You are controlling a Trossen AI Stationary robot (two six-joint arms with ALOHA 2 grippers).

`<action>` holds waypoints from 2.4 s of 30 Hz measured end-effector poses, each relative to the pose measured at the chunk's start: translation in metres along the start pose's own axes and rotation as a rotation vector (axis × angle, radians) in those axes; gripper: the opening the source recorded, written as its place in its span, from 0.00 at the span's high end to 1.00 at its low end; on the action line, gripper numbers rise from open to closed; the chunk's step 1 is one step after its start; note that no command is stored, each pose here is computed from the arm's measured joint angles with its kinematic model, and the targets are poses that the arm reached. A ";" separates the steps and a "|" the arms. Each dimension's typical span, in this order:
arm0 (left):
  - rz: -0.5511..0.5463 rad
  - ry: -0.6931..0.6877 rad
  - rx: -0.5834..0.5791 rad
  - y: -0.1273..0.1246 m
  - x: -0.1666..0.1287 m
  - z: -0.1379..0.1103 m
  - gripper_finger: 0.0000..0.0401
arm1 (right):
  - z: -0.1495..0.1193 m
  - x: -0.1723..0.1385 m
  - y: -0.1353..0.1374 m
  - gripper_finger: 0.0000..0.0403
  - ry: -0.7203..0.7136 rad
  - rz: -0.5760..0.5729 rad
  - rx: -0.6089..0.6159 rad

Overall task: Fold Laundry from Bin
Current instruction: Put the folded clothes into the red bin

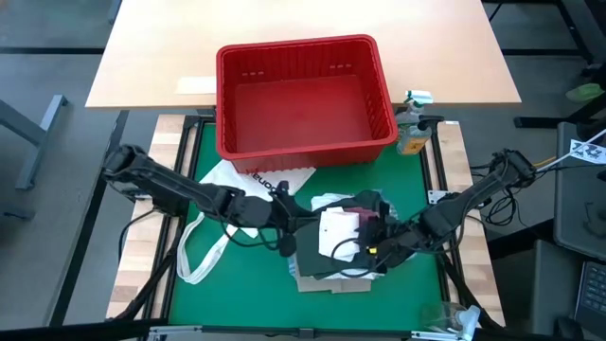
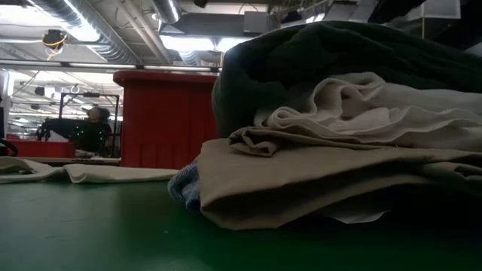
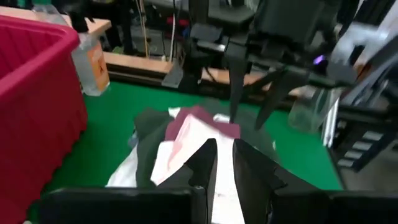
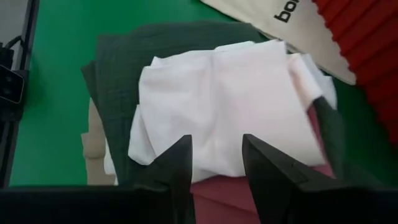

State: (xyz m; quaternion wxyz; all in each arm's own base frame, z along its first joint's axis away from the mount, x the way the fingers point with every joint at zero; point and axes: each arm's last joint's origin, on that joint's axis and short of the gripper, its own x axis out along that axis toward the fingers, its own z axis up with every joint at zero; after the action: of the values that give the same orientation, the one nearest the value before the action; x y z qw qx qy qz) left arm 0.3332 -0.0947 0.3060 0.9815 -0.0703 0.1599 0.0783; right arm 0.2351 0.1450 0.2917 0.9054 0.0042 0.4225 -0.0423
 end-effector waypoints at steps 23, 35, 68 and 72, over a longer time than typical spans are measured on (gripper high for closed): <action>-0.144 -0.032 -0.121 0.012 -0.052 0.032 0.53 | -0.009 -0.028 -0.018 0.65 0.167 -0.023 -0.001; 0.074 0.380 -0.440 0.039 -0.103 0.003 0.53 | -0.029 -0.071 -0.053 0.65 0.232 -0.116 0.204; 0.195 0.452 -1.032 0.022 0.016 -0.199 0.53 | -0.033 -0.074 -0.057 0.65 0.266 -0.148 0.199; 0.181 0.436 -1.048 0.022 0.019 -0.199 0.53 | -0.033 -0.074 -0.057 0.65 0.266 -0.148 0.198</action>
State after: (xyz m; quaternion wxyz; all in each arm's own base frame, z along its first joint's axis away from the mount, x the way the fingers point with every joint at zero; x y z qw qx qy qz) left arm 0.2869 -0.1027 0.1108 0.7494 -0.5478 0.3040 0.2144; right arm 0.1584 0.0947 0.3285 0.8311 0.0679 0.5314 -0.1494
